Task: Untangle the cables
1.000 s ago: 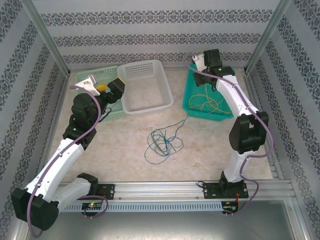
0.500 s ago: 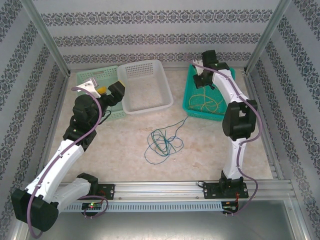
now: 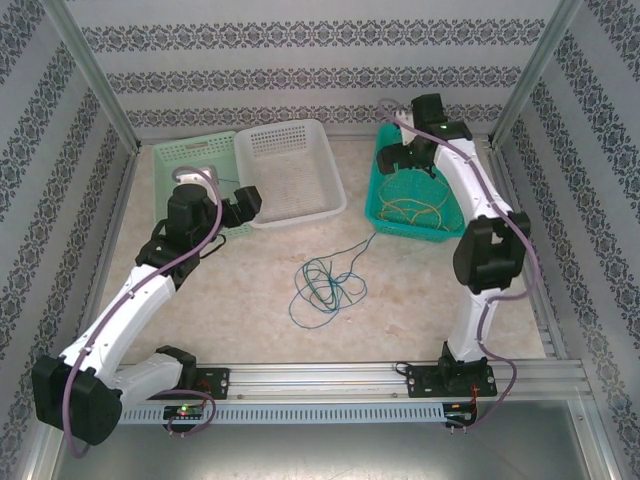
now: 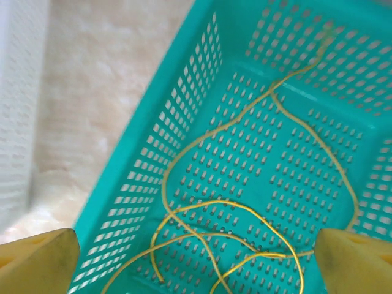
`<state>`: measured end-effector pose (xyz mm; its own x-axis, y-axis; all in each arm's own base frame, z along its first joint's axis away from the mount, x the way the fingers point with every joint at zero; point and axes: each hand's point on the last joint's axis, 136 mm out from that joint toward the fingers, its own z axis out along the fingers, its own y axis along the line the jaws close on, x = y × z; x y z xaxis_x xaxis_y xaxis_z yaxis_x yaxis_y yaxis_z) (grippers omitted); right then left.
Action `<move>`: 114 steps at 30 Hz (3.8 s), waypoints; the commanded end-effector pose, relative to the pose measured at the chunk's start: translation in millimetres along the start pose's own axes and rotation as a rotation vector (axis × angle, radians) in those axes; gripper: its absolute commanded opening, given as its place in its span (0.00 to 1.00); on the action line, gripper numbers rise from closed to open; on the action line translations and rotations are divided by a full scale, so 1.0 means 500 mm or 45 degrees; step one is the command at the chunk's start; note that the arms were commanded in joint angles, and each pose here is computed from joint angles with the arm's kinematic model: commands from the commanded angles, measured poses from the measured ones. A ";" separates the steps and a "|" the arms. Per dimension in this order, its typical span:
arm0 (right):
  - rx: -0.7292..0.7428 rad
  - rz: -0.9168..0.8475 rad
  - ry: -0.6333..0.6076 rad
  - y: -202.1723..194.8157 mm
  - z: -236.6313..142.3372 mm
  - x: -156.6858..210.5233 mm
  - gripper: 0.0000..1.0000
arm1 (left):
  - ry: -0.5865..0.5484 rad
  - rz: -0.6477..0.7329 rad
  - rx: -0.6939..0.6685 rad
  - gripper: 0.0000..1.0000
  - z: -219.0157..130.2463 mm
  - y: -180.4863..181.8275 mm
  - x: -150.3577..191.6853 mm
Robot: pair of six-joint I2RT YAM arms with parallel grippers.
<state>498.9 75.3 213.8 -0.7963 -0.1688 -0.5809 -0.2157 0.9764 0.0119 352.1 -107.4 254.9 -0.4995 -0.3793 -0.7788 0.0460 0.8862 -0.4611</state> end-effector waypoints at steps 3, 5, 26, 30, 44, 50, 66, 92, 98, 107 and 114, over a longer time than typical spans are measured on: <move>-0.081 0.172 -0.027 0.039 -0.106 0.021 0.98 | 0.232 0.119 0.006 0.98 0.006 0.005 0.104; -0.215 0.250 -0.043 0.083 -0.135 0.037 0.94 | 0.304 0.192 0.043 0.94 0.012 -0.013 0.138; -0.563 -0.028 0.458 0.450 -0.020 0.454 0.55 | 0.669 0.207 0.110 0.73 0.092 -0.047 0.335; -0.554 -0.107 0.503 0.479 0.025 0.475 0.53 | 0.666 0.175 0.095 0.74 0.087 -0.036 0.331; -0.363 -0.214 0.507 0.470 0.119 0.485 0.35 | 0.615 0.161 0.030 0.77 0.056 0.006 0.319; -0.350 -0.244 0.524 0.472 0.126 0.497 0.26 | 0.583 0.160 0.018 0.78 0.052 0.011 0.307; -0.197 -0.305 0.086 0.432 -0.032 0.330 0.00 | 0.535 0.162 0.065 0.78 0.049 -0.002 0.290; -0.235 -0.069 -0.396 0.490 -0.134 0.212 0.00 | 0.388 0.153 0.637 0.72 0.093 -0.229 0.245; -0.271 -0.008 -0.385 0.483 -0.142 0.222 0.00 | 0.403 0.168 0.571 0.24 0.120 -0.224 0.251; -0.063 -0.186 -0.339 0.371 -0.138 0.267 0.00 | 0.461 0.305 0.363 0.00 0.112 -0.154 0.273; 0.328 -0.706 -0.250 0.280 -0.150 0.289 0.00 | 0.657 0.472 0.289 0.00 0.096 -0.120 0.313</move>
<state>310.6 223.1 186.6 -0.5241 -0.4565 -0.7190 -0.4409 0.8677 -0.2296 323.4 -252.5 161.9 -0.7217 0.0609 -0.6895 0.4627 0.7833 -0.4151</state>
